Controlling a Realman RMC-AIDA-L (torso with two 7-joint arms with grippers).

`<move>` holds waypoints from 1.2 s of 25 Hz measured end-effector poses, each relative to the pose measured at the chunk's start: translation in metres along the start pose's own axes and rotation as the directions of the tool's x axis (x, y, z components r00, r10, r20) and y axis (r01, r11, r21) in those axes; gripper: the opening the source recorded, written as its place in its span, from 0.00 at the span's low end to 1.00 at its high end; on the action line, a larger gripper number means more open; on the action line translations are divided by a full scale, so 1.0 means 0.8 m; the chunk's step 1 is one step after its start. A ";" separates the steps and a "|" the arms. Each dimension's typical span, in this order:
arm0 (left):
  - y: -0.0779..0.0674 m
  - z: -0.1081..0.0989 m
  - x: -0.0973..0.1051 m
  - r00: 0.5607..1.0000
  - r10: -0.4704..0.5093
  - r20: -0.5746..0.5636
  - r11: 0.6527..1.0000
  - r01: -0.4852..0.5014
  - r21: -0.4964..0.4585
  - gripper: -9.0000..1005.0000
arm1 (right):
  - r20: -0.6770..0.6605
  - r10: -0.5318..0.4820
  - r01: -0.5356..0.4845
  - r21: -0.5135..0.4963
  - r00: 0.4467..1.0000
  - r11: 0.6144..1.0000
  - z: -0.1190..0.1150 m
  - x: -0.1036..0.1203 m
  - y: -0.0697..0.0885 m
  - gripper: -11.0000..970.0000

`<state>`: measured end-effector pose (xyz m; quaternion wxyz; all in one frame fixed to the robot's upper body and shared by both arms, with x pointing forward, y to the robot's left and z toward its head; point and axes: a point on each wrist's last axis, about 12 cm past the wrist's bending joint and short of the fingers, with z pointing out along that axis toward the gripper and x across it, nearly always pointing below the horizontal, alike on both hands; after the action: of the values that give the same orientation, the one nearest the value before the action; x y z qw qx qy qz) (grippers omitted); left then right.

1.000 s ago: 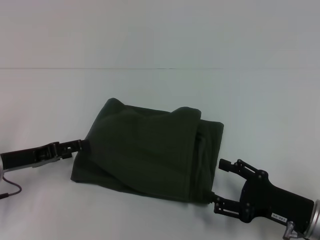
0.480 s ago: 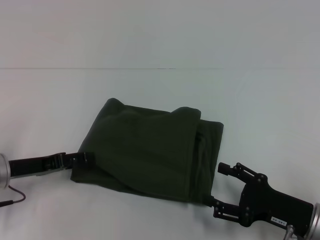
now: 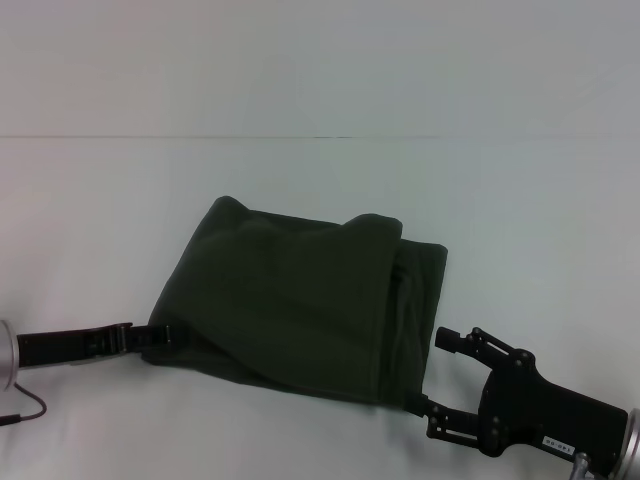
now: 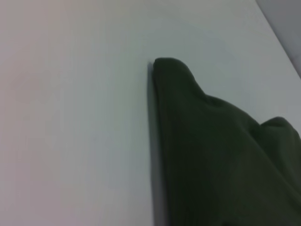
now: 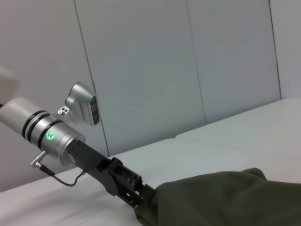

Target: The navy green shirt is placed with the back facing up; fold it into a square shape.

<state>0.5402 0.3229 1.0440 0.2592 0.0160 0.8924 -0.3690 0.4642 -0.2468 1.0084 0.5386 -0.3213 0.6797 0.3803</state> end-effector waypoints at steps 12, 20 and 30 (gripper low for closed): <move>-0.002 0.003 0.001 1.000 0.027 -0.016 1.000 -0.027 0.004 0.45 | 0.010 0.001 -0.001 -0.008 1.000 1.000 -0.001 -0.001 0.002 0.97; -0.006 0.002 0.005 0.999 0.026 -0.035 0.999 -0.025 0.037 0.12 | 0.014 0.002 -0.002 -0.009 1.000 1.000 -0.002 -0.001 0.003 0.97; -0.014 -0.007 0.036 0.994 -0.042 -0.106 0.987 0.058 0.150 0.04 | 0.021 -0.005 0.005 0.005 1.000 1.000 -0.005 -0.003 -0.001 0.97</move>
<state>0.5106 0.3137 1.0411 0.2019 0.0324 0.8737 -0.4415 0.4635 -0.2505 1.0112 0.5476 -0.3176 0.6742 0.3804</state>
